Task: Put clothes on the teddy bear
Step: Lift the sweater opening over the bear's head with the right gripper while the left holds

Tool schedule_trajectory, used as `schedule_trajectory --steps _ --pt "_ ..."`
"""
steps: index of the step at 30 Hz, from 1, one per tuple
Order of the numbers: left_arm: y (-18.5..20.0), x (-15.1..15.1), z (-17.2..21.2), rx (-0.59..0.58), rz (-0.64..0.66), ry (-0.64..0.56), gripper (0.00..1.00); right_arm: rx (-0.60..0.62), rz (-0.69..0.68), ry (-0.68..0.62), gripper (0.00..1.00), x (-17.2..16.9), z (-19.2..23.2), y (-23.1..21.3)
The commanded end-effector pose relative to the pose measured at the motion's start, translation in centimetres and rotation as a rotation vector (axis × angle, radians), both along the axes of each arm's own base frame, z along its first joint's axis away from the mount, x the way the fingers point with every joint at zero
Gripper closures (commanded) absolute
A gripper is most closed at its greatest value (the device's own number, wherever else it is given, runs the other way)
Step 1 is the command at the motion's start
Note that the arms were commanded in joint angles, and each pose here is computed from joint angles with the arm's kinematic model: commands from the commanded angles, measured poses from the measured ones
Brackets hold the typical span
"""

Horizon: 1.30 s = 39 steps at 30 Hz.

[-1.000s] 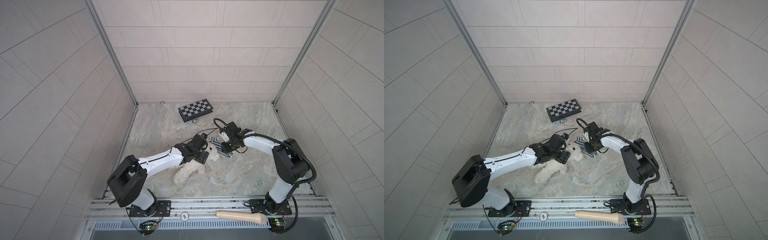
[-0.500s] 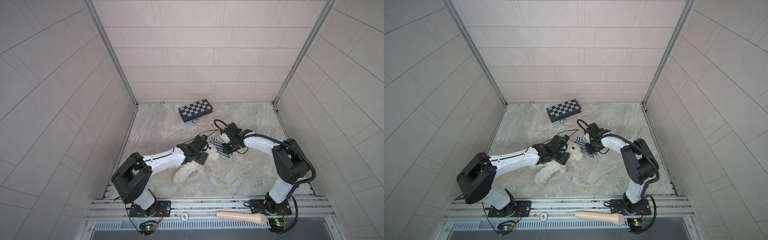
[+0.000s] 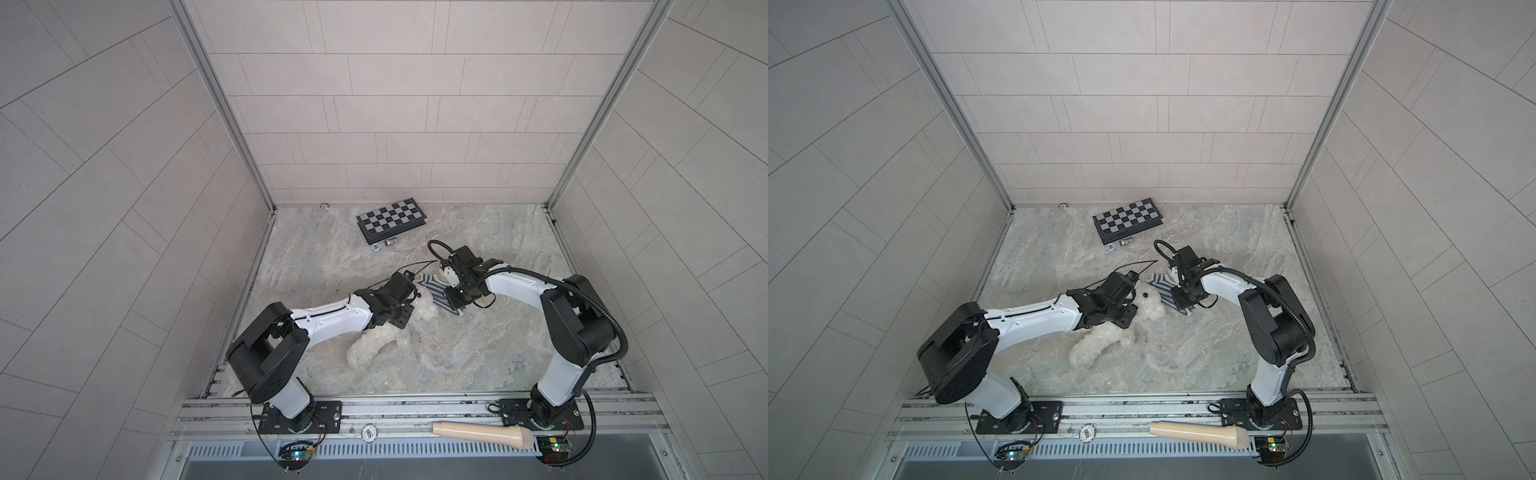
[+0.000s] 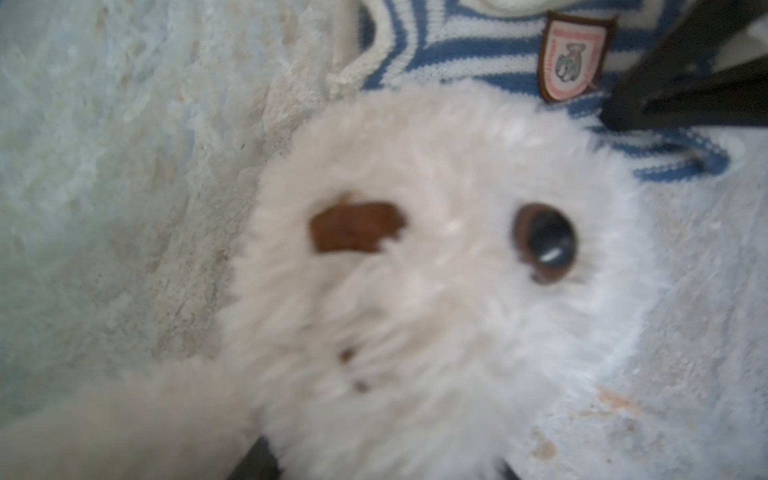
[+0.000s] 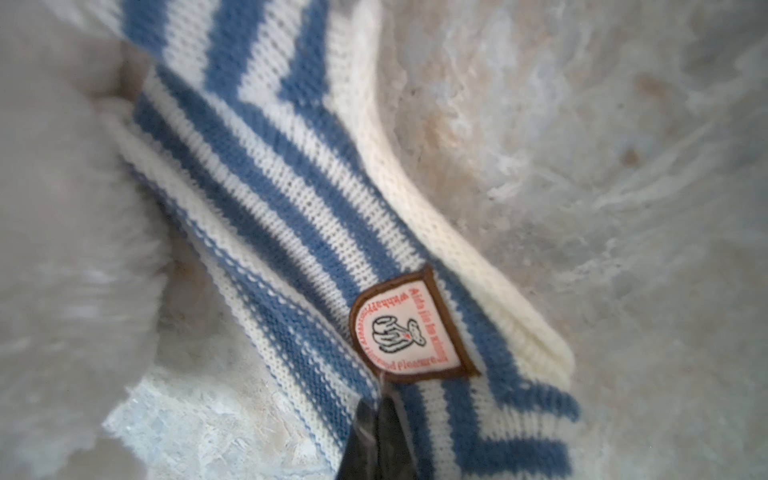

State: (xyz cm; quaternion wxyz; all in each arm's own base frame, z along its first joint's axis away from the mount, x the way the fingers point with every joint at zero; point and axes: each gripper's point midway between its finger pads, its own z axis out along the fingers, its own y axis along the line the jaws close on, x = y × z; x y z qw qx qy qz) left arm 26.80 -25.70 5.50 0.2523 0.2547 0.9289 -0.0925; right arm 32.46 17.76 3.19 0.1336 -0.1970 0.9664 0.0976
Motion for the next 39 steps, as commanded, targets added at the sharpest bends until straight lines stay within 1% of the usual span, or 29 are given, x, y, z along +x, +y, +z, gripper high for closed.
schedule_trajectory --steps 1,3,8,11,16,19,22,30,37,39 --pt "0.4 -1.0 0.0 -0.02 -0.008 0.008 0.65 0.024 0.004 -0.065 1.0 0.3 1.9 0.0" --pt "0.5 -1.0 0.5 -0.039 -0.007 -0.013 0.72 0.033 0.009 -0.087 1.0 0.3 2.6 0.0" --pt "0.6 -1.0 2.5 -0.109 -0.004 -0.09 0.78 0.075 0.024 -0.145 1.0 0.1 4.1 0.3" --pt "0.4 -1.4 4.0 -0.15 -0.028 -0.149 0.87 0.109 0.034 -0.182 1.0 0.0 5.0 0.6" --pt "-1.1 -3.1 6.3 -0.212 -0.124 -0.244 0.93 0.16 0.056 -0.261 1.0 0.0 7.3 1.1" --pt "-2.2 -4.5 7.1 -0.267 -0.198 -0.268 0.99 0.202 0.074 -0.304 1.0 0.0 8.6 1.5" --pt "-3.1 -5.6 7.5 -0.298 -0.267 -0.277 1.0 0.235 0.104 -0.34 1.0 -0.3 9.6 2.1" --pt "-4.4 -7.3 6.7 -0.308 -0.375 -0.236 1.0 0.279 0.198 -0.397 1.0 -1.4 11.0 3.4" --pt "-5.3 -9.0 5.9 -0.328 -0.448 -0.192 1.0 0.304 0.221 -0.438 1.0 -1.8 12.0 3.9" --pt "-5.2 -9.1 5.7 -0.327 -0.448 -0.187 1.0 0.31 0.235 -0.447 1.0 -2.1 12.4 4.0"
